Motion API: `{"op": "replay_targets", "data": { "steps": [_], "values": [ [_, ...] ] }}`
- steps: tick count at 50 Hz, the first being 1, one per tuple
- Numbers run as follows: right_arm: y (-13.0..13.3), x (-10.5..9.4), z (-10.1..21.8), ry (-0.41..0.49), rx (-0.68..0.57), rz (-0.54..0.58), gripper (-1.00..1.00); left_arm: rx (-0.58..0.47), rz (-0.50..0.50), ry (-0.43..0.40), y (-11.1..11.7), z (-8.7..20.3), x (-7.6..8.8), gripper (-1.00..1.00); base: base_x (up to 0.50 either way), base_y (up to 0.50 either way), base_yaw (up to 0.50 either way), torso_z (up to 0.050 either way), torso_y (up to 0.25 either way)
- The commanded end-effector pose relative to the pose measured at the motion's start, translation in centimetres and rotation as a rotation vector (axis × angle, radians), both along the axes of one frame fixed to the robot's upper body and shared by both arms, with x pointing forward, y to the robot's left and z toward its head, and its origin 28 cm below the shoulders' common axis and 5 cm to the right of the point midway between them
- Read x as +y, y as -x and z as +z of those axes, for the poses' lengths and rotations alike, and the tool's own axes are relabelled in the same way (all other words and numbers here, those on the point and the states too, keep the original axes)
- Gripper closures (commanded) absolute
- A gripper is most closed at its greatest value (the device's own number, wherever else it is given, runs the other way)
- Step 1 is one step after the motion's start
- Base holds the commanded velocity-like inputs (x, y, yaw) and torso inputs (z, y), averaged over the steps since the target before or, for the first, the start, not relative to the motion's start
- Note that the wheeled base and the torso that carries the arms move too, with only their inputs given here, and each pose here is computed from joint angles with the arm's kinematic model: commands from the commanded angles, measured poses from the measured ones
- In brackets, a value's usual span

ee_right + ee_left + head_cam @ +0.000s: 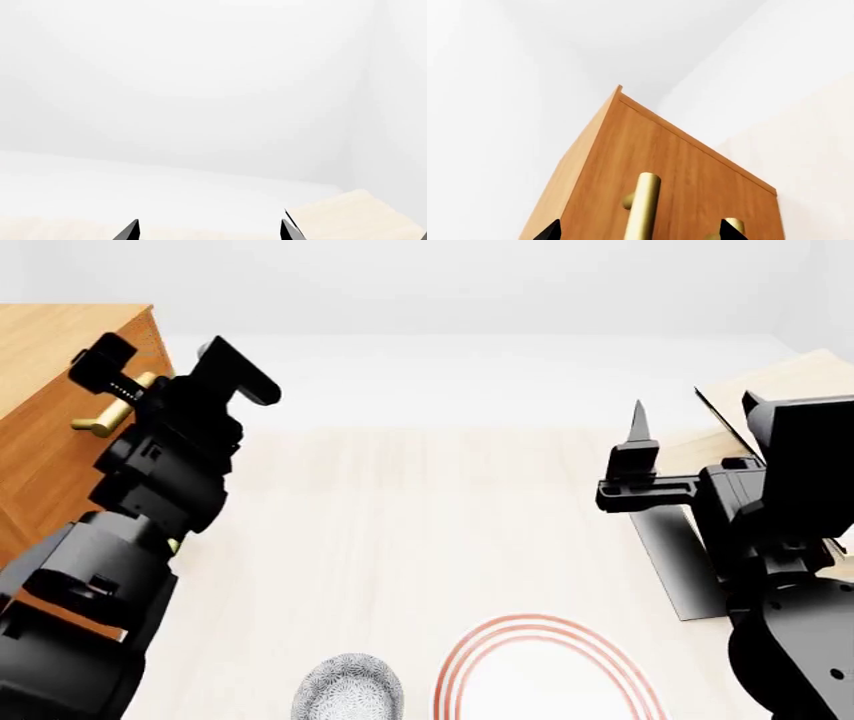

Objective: Open the top drawer of the cabinet and put the bowl in it.

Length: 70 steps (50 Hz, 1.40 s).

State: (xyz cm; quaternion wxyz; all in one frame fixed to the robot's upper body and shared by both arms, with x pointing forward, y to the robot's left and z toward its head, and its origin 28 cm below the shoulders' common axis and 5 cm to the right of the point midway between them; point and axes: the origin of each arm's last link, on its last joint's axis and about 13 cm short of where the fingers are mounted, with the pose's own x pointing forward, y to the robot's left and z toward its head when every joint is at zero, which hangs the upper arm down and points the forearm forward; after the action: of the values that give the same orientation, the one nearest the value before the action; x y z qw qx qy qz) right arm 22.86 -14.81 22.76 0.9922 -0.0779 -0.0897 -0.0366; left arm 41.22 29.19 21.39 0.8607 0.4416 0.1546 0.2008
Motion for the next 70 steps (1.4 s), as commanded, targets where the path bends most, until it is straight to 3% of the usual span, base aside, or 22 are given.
{"op": "replay_targets", "data": {
  "steps": [1, 66, 67, 70],
  "values": [
    [0.0, 0.0, -0.1, -0.001, 0.002, 0.000, -1.00, -0.002, 0.031, 0.013, -0.1, -0.3, 0.6, -1.00, 0.00, 0.00, 0.00, 0.000, 0.000],
    [-0.6, 0.1, -1.0, -0.001, 0.026, -0.004, -1.00, 0.036, 0.151, 0.053, 0.7, -2.6, 2.9, -1.00, 0.00, 0.00, 0.00, 0.000, 0.000],
    [-0.6, 0.1, -1.0, -0.003, 0.026, -0.004, -1.00, 0.036, 0.153, 0.054, 0.8, -2.6, 2.9, 1.00, 0.00, 0.00, 0.00, 0.000, 0.000],
    [-0.5, 0.1, -1.1, -0.002, 0.026, -0.004, -1.00, 0.031, 0.154, 0.059, 0.7, -2.6, 2.9, 1.00, 0.00, 0.00, 0.00, 0.000, 0.000]
  ]
}}
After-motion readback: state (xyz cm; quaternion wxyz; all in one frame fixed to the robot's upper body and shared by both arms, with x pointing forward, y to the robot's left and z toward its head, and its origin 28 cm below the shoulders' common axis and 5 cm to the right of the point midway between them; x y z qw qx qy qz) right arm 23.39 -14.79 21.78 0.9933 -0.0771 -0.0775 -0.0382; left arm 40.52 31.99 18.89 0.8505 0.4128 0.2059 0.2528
